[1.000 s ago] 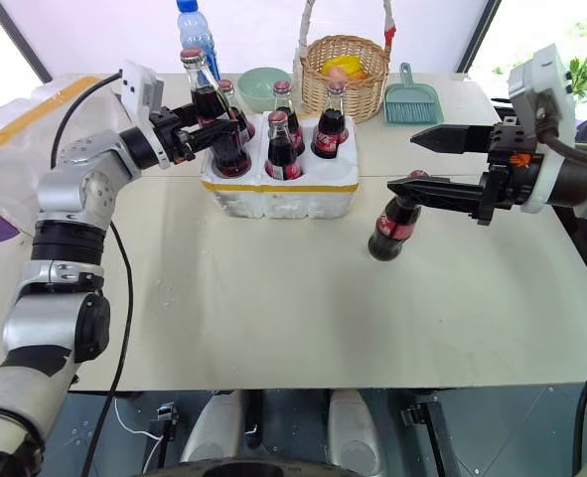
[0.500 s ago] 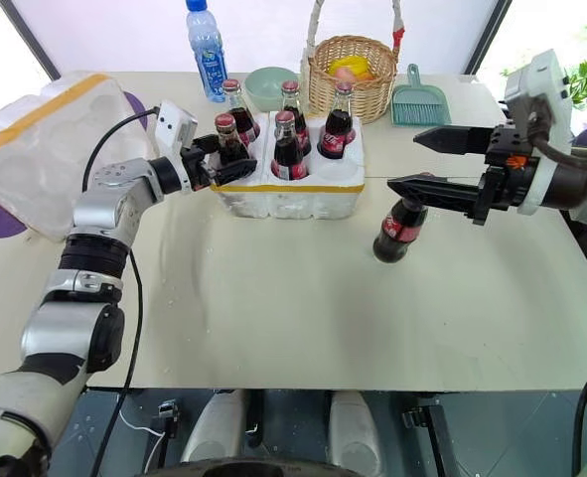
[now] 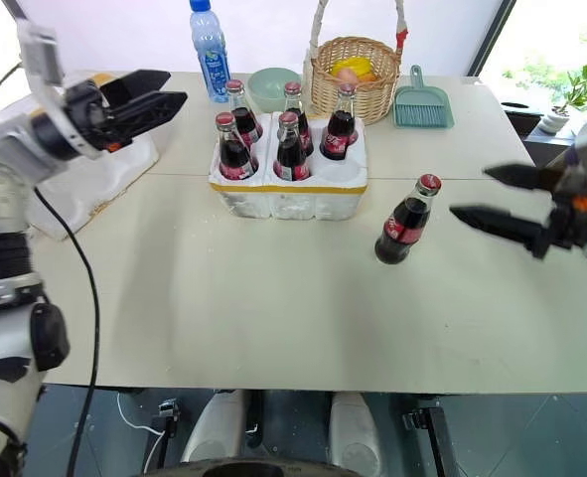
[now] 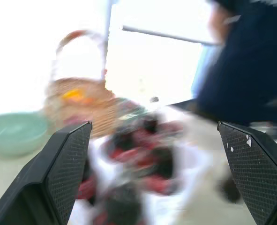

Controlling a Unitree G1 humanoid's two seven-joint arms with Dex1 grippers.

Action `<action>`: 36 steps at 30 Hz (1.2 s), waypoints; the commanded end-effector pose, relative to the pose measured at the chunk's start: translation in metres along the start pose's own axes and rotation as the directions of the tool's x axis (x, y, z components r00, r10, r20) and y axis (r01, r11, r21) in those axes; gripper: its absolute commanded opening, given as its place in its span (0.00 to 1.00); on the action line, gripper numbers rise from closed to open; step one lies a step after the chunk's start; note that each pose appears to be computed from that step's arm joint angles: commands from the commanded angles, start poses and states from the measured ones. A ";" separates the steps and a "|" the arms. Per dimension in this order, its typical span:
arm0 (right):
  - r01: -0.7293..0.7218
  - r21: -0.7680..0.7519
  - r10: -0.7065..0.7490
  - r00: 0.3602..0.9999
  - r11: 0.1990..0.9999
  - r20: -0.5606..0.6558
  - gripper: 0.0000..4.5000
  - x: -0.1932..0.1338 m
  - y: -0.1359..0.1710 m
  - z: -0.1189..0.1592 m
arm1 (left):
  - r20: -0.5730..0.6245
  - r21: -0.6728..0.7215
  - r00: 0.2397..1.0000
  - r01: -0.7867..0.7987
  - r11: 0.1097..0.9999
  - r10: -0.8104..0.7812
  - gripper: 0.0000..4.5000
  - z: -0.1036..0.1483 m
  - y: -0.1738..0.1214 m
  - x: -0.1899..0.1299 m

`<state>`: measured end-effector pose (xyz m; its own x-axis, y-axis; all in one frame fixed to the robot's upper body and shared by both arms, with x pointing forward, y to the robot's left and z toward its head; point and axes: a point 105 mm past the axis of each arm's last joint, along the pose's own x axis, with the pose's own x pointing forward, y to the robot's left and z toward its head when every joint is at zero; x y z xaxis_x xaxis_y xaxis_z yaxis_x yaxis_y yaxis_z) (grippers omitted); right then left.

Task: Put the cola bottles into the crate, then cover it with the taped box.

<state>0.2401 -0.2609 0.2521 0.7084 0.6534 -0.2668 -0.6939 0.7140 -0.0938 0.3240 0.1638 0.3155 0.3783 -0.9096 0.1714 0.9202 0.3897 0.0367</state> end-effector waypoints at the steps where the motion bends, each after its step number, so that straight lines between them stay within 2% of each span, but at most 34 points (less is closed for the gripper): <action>1: 0.032 0.001 -0.032 0.999 0.999 0.035 1.00 -0.007 0.009 -0.004 | -0.145 -0.001 0.973 0.181 0.983 -0.179 0.99 -0.021 -0.039 0.004; 4: 0.065 0.010 -0.065 0.998 0.998 0.016 1.00 0.005 0.016 -0.030 | -0.318 0.037 0.921 0.251 0.967 -0.227 0.99 -0.060 -0.054 0.004; 6: 0.086 0.043 -0.087 0.995 0.995 0.038 1.00 0.014 0.020 -0.044 | -0.374 0.060 0.896 0.279 0.958 -0.238 0.99 -0.079 -0.058 0.007; 9: 0.177 0.112 -0.186 0.979 0.978 0.082 1.00 0.029 0.010 -0.059 | -0.390 0.076 0.891 0.285 0.956 -0.234 0.99 -0.096 -0.059 0.017; 12: 0.221 0.159 -0.238 0.966 0.962 0.100 1.00 0.040 0.000 -0.066 | -0.363 0.078 0.902 0.280 0.957 -0.234 0.99 -0.098 -0.058 0.025; 20: 0.143 0.177 -0.170 0.974 0.974 0.149 1.00 0.065 0.004 -0.061 | -0.325 0.083 0.920 0.257 0.963 -0.218 0.99 -0.098 -0.053 0.036; 25: 0.150 0.178 -0.171 0.979 0.972 0.109 1.00 0.077 -0.004 -0.065 | -0.292 0.079 0.931 0.253 0.964 -0.221 0.99 -0.093 -0.054 0.041; 31: 0.088 0.205 -0.117 0.984 0.975 0.134 1.00 0.095 -0.003 -0.062 | -0.279 0.081 0.935 0.249 0.965 -0.218 0.99 -0.089 -0.054 0.043; 36: 0.104 0.265 -0.151 0.975 0.959 0.161 1.00 0.113 -0.017 -0.062 | -0.278 0.087 0.937 0.246 0.965 -0.214 0.99 -0.089 -0.053 0.044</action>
<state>0.3182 -0.2118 0.1564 0.7996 0.5874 -0.1248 -0.5692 0.8076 0.1541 0.3023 0.0909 0.2212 0.1846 -0.9726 -0.1417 0.9788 0.1689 0.1155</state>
